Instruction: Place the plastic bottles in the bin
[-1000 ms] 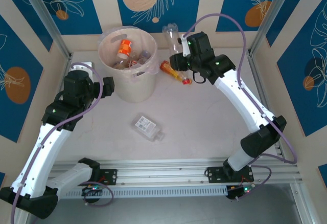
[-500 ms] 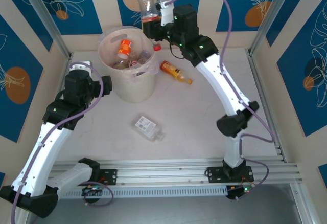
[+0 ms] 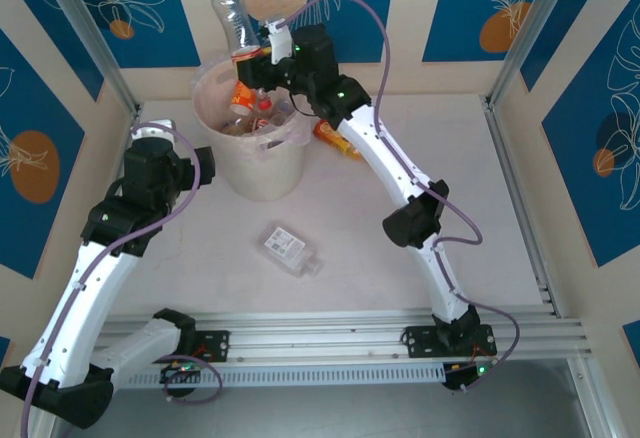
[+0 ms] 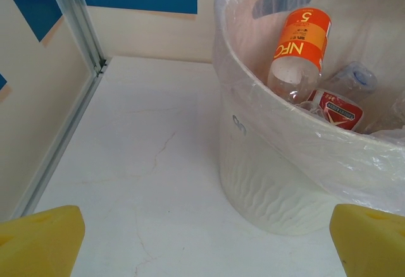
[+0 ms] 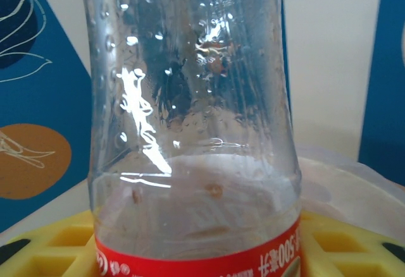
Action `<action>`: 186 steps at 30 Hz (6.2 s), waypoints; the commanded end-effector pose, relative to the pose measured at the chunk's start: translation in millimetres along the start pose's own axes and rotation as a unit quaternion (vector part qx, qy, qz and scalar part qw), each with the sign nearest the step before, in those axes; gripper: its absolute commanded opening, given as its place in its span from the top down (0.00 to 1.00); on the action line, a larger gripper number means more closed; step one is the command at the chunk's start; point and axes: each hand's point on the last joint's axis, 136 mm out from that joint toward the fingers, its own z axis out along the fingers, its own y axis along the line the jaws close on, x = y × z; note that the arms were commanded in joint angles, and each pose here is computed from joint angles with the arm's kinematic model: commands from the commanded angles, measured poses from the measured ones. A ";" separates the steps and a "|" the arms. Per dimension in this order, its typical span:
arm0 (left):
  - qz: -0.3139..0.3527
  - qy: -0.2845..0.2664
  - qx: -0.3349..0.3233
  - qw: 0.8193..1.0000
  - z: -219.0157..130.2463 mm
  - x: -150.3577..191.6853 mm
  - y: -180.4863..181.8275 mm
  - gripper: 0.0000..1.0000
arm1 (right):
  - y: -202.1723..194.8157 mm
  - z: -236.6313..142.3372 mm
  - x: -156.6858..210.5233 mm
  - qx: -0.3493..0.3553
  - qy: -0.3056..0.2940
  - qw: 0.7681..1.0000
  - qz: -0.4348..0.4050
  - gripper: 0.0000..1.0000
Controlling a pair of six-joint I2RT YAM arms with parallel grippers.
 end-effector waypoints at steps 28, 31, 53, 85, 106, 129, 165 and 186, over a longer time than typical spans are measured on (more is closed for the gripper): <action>-0.015 -0.022 -0.001 1.000 -11.9 -13.3 5.2 0.01 | 27.6 16.5 61.7 0.032 0.082 0.996 0.033 0.17; -0.014 -0.022 -0.004 1.000 -12.4 -13.2 6.2 0.01 | 22.9 10.7 53.4 0.048 0.075 0.996 0.027 0.18; -0.004 -0.030 -0.018 0.999 -15.8 -18.6 11.7 0.01 | -2.4 -2.8 28.3 0.108 0.048 0.993 -0.012 0.23; -0.017 -0.025 0.007 1.000 -14.2 -13.4 3.6 0.00 | -230.1 -167.2 160.5 0.252 0.282 0.914 0.150 0.01; -0.006 -0.021 -0.020 1.000 -10.7 -9.0 11.9 0.01 | -279.1 -105.3 290.8 0.208 0.409 0.884 0.088 0.01; -0.012 -0.020 -0.021 1.000 -18.5 -8.0 16.0 0.01 | -277.4 -94.7 337.8 0.189 0.453 0.868 0.079 0.11; -0.027 -0.034 0.006 0.999 -19.7 -11.2 7.8 0.00 | -206.2 -168.6 143.2 0.290 0.298 0.908 0.056 0.51; -0.033 -0.040 0.016 0.999 -23.4 -14.3 6.1 0.00 | -77.8 -126.6 -20.8 0.179 0.061 0.982 0.023 0.51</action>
